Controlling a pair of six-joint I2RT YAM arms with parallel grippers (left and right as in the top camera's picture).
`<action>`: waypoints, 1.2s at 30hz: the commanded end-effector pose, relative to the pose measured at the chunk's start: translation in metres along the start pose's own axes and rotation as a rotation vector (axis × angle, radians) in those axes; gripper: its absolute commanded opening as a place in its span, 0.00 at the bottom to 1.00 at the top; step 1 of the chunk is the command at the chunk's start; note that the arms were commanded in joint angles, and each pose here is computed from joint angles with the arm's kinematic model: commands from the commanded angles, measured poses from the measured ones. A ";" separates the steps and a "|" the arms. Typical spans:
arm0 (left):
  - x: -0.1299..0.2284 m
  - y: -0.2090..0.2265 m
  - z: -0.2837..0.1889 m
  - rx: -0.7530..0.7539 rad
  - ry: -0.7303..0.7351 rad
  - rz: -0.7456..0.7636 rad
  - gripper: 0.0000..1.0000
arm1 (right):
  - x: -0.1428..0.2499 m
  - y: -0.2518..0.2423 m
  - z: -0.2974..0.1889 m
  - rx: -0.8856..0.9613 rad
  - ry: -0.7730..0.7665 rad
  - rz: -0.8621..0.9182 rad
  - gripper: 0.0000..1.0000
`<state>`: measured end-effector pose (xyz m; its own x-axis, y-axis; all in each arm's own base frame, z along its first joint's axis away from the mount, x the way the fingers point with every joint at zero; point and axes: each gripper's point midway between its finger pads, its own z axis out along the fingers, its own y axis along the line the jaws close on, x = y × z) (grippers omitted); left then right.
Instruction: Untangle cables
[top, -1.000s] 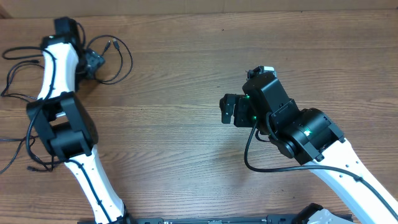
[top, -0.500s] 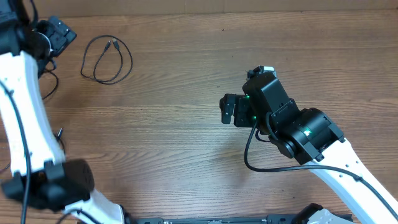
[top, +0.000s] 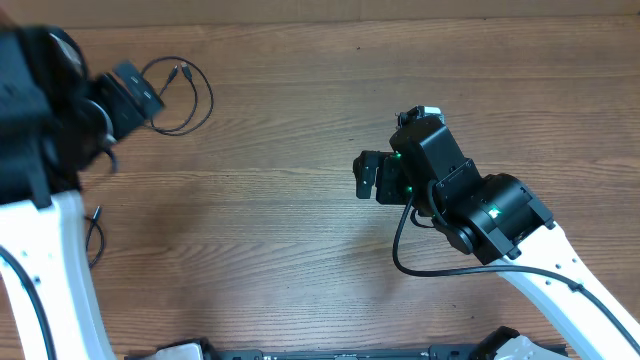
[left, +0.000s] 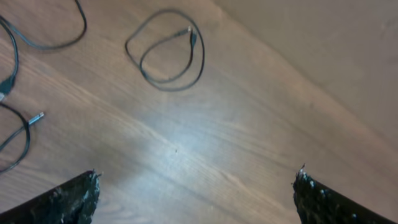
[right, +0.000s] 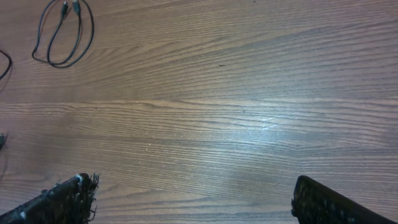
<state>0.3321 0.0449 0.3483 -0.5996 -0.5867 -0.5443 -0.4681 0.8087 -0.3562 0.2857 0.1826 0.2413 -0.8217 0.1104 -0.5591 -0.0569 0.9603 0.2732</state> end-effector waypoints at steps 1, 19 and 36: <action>0.033 0.023 -0.003 -0.061 -0.043 -0.041 1.00 | -0.007 0.000 -0.005 0.002 -0.026 0.008 1.00; 0.156 0.098 0.045 -0.132 0.058 -0.073 1.00 | -0.007 0.000 -0.005 0.001 -0.026 0.009 1.00; 0.171 0.109 0.085 -0.238 0.225 -0.072 1.00 | -0.007 0.000 -0.005 0.001 -0.026 0.009 1.00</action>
<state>0.2339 0.0343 0.1617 -0.6687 -0.6508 -0.3596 -0.6196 0.7551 -0.2144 0.2857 0.1826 0.2413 -0.8217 0.1104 -0.5591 -0.0569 0.9603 0.2732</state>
